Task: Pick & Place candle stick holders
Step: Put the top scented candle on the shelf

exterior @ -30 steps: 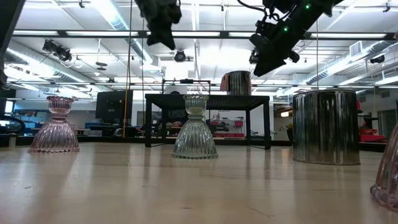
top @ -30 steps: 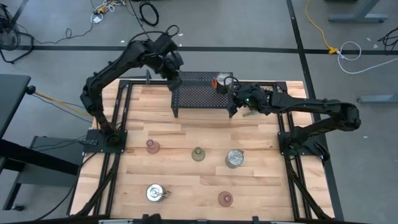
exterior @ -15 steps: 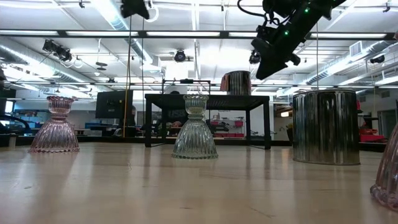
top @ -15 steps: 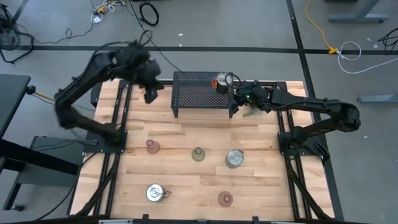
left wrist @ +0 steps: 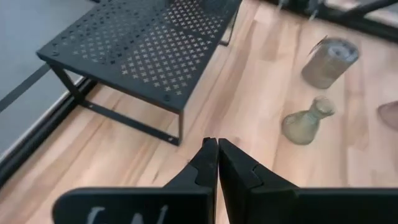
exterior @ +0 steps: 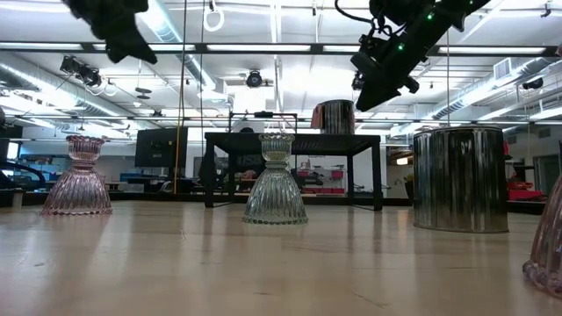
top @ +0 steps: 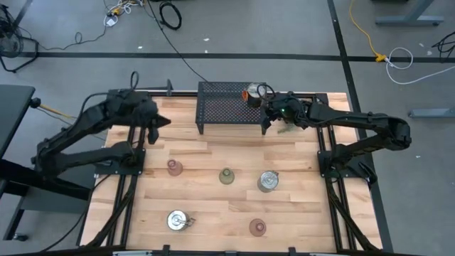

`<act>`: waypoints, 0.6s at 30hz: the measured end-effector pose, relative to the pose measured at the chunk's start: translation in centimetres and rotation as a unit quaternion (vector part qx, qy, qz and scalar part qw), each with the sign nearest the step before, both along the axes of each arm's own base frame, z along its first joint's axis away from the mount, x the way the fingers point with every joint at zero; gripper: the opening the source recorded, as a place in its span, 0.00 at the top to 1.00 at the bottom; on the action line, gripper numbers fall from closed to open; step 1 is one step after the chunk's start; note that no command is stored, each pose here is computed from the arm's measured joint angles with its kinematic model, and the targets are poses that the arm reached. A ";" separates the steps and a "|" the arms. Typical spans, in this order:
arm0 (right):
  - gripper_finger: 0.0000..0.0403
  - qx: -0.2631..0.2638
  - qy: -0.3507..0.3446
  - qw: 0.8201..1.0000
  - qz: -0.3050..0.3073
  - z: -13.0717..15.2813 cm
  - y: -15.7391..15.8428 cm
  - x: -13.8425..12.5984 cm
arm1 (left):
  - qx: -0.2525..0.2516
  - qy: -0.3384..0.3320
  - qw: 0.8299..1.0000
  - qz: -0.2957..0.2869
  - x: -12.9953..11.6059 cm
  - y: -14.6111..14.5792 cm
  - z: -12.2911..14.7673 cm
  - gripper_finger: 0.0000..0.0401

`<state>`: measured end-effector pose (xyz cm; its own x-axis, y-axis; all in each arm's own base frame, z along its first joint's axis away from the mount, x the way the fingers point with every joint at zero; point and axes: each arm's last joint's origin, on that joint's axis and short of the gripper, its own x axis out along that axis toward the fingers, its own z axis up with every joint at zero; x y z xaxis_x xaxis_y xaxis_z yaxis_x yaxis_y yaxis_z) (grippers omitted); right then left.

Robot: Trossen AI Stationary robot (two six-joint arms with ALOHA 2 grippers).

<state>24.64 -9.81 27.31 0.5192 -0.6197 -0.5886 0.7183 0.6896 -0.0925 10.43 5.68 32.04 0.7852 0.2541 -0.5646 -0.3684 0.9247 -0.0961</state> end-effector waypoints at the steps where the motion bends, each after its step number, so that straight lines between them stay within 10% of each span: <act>1: 0.80 -0.003 -0.006 1.000 0.000 -0.3 -0.1 0.0 | -0.003 -0.012 1.000 -0.004 -0.3 -0.2 -0.3 0.96; 18: 0.80 -0.040 -0.079 0.996 -0.014 -1.0 -2.1 -0.1 | -0.042 -0.073 0.995 -0.044 -1.3 -1.5 -4.5 0.96</act>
<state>24.53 -11.89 26.35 0.5825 -0.6774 -0.4493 0.7475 0.6635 -0.0314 9.11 4.19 27.53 0.8782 0.1369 -0.4583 -0.2617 0.9396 -0.2208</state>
